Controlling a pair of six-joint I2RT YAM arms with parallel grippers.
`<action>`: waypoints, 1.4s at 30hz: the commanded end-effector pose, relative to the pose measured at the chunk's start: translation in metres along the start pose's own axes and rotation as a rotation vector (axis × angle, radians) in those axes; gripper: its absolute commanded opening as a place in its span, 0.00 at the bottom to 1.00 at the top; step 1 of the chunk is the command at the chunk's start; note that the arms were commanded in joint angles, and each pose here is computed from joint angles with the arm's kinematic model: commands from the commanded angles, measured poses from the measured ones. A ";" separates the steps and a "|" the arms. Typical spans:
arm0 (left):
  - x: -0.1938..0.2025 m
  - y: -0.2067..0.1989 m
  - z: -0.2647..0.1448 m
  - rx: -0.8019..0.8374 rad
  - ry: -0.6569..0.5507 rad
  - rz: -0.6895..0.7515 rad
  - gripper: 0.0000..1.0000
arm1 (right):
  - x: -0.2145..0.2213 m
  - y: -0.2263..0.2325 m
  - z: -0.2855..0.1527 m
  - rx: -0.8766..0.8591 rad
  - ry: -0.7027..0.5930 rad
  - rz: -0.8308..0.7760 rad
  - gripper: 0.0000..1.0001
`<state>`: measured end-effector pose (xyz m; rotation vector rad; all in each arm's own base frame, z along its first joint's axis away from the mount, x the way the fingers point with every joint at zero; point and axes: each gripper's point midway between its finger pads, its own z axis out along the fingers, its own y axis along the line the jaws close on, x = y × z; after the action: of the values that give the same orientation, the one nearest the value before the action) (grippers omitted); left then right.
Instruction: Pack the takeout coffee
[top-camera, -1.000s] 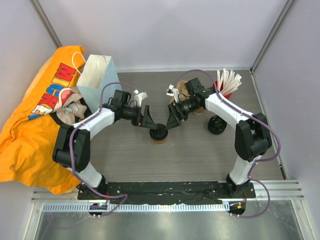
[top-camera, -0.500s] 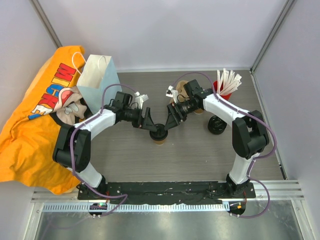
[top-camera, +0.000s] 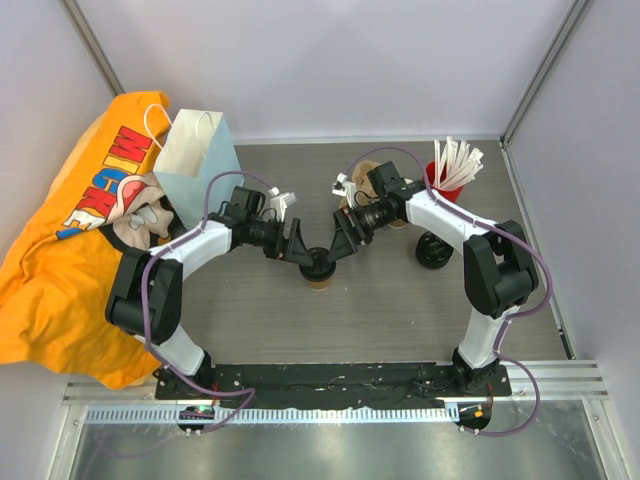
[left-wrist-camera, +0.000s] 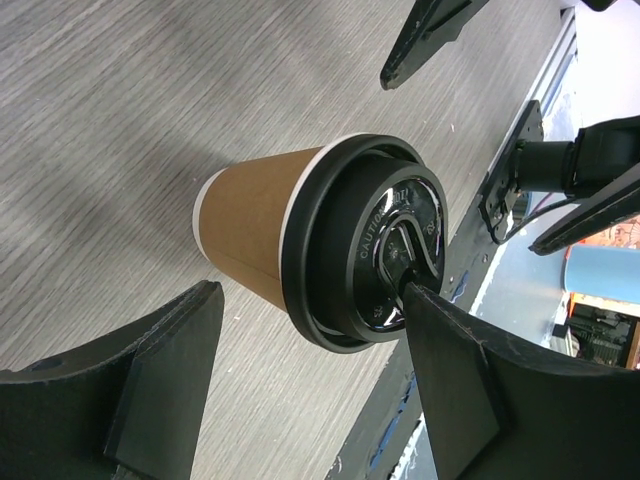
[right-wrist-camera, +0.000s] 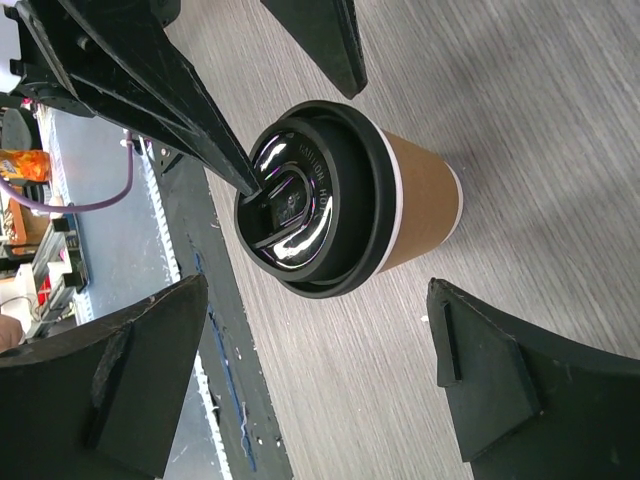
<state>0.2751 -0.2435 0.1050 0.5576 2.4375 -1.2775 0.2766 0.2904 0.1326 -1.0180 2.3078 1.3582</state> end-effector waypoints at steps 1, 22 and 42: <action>-0.009 -0.001 0.000 -0.001 -0.037 0.058 0.77 | -0.008 0.006 0.000 -0.023 -0.029 -0.028 0.97; -0.005 0.016 0.003 -0.070 -0.043 0.047 0.77 | -0.004 0.002 0.008 0.020 -0.006 -0.042 0.97; 0.002 0.034 0.005 -0.146 -0.027 0.031 0.74 | -0.002 -0.007 0.020 0.023 0.002 0.020 0.90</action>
<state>0.2808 -0.2412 0.0985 0.5435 2.4331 -1.2289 0.2786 0.2995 0.1178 -0.9965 2.3544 1.3291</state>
